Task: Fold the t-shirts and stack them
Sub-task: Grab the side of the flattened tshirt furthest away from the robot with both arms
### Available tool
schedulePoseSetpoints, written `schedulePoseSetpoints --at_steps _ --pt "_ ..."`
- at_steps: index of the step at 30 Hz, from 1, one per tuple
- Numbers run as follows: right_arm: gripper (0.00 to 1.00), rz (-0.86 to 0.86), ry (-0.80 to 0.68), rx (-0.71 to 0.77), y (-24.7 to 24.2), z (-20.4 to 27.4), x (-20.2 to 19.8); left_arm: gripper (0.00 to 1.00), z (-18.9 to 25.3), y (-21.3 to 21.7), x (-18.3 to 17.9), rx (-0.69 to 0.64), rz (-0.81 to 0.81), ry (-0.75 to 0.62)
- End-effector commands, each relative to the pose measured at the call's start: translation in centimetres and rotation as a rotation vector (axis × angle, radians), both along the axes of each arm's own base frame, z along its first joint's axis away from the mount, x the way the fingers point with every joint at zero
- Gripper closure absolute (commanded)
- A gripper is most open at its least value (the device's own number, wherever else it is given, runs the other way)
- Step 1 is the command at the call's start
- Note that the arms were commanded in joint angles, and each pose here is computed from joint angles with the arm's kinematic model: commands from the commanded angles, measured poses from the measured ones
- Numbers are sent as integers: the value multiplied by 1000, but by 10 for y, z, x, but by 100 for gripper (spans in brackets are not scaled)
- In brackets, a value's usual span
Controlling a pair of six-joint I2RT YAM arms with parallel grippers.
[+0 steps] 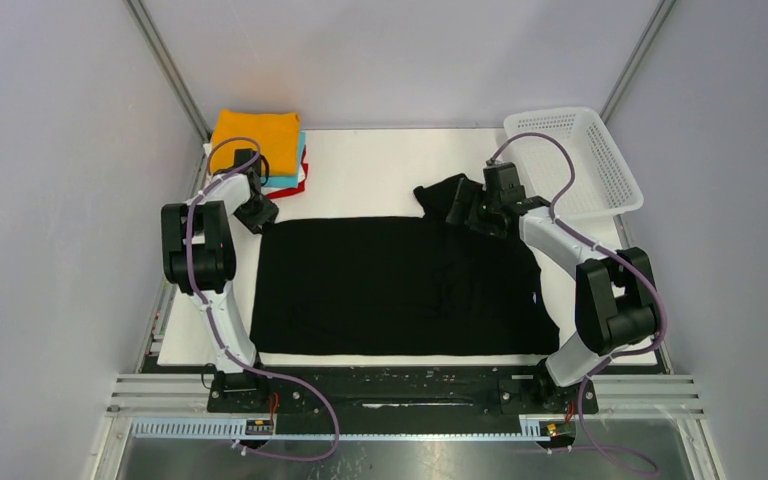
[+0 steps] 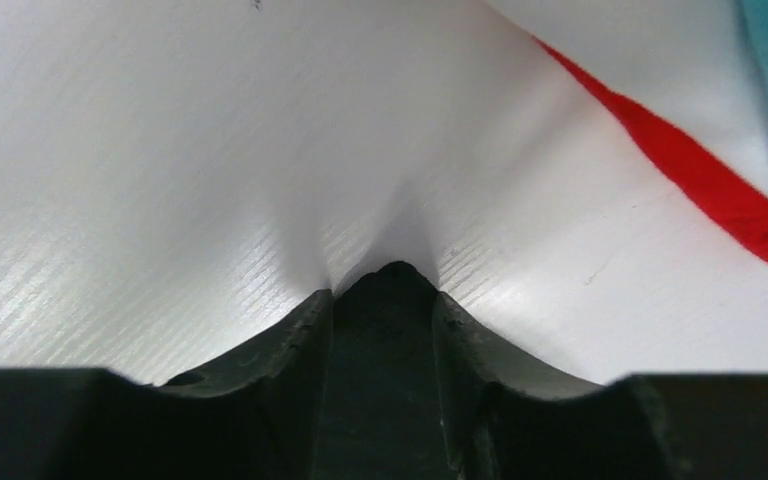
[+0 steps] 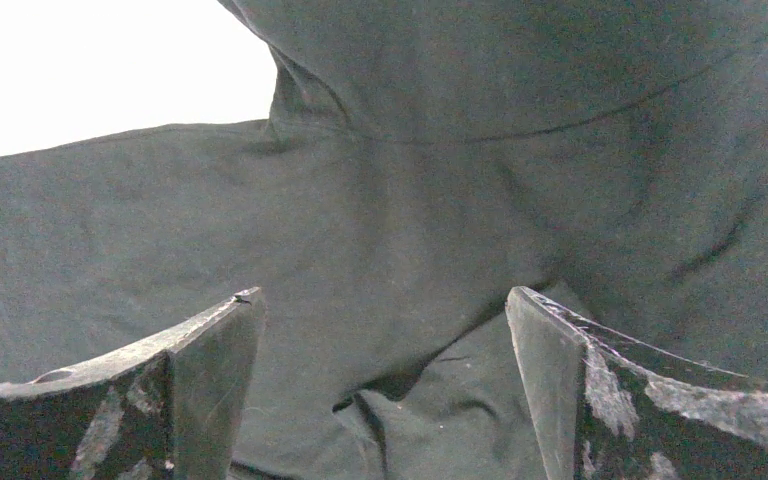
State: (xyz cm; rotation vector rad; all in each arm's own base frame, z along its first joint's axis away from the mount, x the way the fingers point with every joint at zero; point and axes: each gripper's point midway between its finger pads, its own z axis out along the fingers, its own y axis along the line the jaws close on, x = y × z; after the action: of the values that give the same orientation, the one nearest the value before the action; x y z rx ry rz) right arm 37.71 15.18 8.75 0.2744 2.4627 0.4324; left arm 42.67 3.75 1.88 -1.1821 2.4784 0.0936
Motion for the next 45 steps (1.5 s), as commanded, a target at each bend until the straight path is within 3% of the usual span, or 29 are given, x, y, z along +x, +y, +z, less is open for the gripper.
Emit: schedulePoseSetpoints --at_steps 1,2,3,4,12,27,35,40,45 --pt "2 19 -130 -10 -4 39 36 66 -14 -3 -18 38 -37 94" --pt "2 22 -142 -10 -4 43 45 77 -14 -4 -20 40 -43 96" --pt "2 19 -146 -7 -4 45 53 93 -12 -5 -20 44 -48 94" --pt "1 21 -149 4 -4 47 62 100 -11 -5 -21 48 -51 94" --pt "1 57 -77 33 4 30 132 100 9 -5 -21 62 -78 35" --pt "1 -49 65 -55 1 -22 204 100 20 -22 -31 2 -151 -31" --pt "1 -51 135 4 9 -44 206 100 24 -23 -33 2 -157 -39" --pt "1 31 215 74 26 -58 185 100 30 -21 -35 11 -155 -52" --pt "1 82 240 -16 23 -60 169 100 30 -23 -35 5 -155 -54"
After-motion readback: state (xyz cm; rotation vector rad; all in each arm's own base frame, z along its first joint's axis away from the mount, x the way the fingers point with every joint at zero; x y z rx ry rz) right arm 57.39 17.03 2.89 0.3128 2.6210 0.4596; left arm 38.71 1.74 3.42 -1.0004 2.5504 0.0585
